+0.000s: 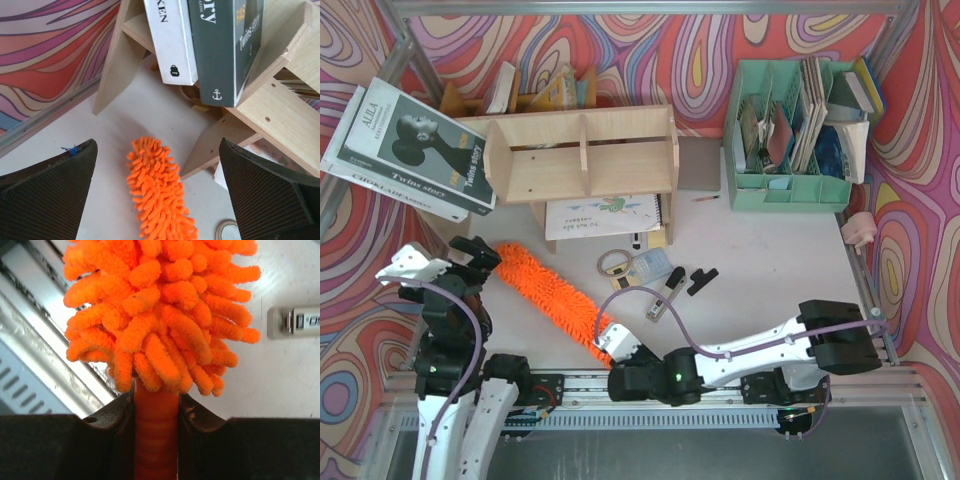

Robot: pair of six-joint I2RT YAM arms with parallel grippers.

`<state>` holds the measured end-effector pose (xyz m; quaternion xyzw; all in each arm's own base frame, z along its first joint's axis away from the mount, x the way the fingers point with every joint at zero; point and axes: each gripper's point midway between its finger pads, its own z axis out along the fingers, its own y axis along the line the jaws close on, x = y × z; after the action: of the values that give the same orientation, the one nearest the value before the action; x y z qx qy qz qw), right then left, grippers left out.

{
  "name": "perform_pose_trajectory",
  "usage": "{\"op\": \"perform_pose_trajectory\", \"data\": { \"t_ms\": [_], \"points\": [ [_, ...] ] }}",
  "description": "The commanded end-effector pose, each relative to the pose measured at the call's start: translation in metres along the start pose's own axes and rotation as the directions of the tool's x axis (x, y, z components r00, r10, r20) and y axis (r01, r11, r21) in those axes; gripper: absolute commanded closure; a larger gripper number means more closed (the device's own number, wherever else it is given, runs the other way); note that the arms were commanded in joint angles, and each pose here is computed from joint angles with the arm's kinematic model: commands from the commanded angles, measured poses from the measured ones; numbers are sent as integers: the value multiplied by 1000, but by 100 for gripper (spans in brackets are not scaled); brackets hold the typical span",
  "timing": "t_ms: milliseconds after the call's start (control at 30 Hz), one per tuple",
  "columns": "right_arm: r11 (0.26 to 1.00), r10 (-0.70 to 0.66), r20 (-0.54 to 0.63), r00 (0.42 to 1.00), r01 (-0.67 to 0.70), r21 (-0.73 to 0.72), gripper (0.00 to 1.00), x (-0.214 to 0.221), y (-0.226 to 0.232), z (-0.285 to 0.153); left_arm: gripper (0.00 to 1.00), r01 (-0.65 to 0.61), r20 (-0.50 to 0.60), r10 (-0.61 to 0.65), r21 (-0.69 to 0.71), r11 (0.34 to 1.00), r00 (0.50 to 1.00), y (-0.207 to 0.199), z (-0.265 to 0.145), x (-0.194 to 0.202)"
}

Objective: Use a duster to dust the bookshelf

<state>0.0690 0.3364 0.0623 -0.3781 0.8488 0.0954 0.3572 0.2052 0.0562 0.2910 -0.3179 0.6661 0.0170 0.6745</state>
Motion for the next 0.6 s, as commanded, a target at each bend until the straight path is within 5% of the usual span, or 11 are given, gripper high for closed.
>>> {"op": "perform_pose_trajectory", "data": {
  "t_ms": [0, 567],
  "points": [
    [998, 25, 140, 990, -18, -53, 100, -59, 14, 14, 1, 11, 44, -9, -58, 998, 999, 14, -6, -12],
    [991, -60, 106, 993, 72, -115, 100, -99, 28, 117, 2, 7, 24, -5, -88, 996, 1000, 16, 0, -5]
  ]
}}
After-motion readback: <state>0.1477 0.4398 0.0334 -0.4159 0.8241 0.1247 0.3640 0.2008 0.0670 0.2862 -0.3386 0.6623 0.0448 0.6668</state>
